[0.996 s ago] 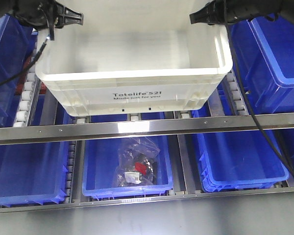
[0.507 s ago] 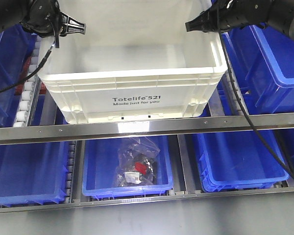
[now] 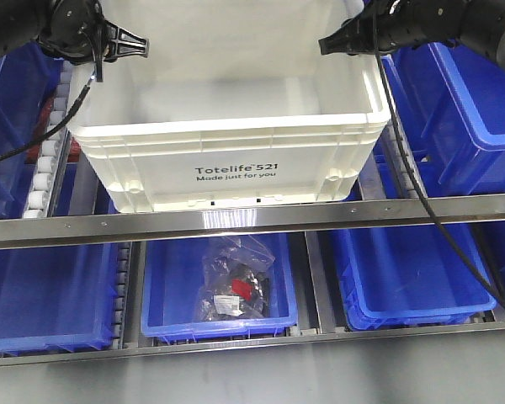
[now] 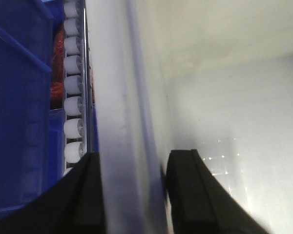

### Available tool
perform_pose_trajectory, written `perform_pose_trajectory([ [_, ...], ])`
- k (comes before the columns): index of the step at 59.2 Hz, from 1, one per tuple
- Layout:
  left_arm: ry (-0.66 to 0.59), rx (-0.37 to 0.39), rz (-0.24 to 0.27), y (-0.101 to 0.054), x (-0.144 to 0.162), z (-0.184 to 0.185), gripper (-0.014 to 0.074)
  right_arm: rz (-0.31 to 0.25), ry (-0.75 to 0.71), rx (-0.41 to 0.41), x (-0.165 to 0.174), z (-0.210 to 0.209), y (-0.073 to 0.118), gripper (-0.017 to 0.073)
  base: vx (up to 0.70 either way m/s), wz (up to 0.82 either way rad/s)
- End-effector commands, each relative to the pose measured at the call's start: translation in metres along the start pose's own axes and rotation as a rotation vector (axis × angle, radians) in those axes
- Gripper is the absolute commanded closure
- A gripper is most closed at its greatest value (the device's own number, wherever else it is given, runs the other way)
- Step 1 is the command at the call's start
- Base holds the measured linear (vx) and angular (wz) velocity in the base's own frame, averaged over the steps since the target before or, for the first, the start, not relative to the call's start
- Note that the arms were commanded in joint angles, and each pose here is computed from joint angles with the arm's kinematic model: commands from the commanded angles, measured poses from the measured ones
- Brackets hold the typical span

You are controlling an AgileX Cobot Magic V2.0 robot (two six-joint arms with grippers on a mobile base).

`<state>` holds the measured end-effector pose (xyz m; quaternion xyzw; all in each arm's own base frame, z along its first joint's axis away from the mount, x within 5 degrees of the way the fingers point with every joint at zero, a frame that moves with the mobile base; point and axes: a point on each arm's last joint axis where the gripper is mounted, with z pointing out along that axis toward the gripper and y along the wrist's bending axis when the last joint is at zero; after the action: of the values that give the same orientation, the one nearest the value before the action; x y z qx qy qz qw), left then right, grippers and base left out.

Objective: Place moving items into box and shelve
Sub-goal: 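Open the left gripper and lift it off the tote rim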

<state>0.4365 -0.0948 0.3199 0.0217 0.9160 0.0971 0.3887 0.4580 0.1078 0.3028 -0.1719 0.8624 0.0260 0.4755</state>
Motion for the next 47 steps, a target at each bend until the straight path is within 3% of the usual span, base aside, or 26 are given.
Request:
perform_pose_trajectory([
  [1,-0.215,0.058,-0.015,0.005,-0.031,-0.043,0.0131,-0.016,-0.233,0.028,-0.045,-0.039,-0.001,0.0061,0.0,0.0],
  [12,-0.231,0.06,-0.019,0.007,-0.033,-0.049,0.0023,-0.005,-0.247,0.03,-0.046,-0.04,-0.001,0.0004,0.0,0.0],
  [34,-0.272,0.061,-0.04,0.016,-0.038,-0.074,0.006,0.035,-0.285,0.029,-0.058,-0.064,-0.002,0.0022,0.0,0.0],
  [40,-0.291,0.065,-0.043,0.018,-0.04,-0.08,0.0154,0.032,-0.278,0.029,-0.058,-0.067,-0.002,0.011,0.0,0.0],
  [47,-0.307,0.065,-0.048,0.021,-0.042,-0.087,0.0414,0.031,-0.248,0.023,-0.057,-0.07,-0.002,0.034,0.0,0.0],
])
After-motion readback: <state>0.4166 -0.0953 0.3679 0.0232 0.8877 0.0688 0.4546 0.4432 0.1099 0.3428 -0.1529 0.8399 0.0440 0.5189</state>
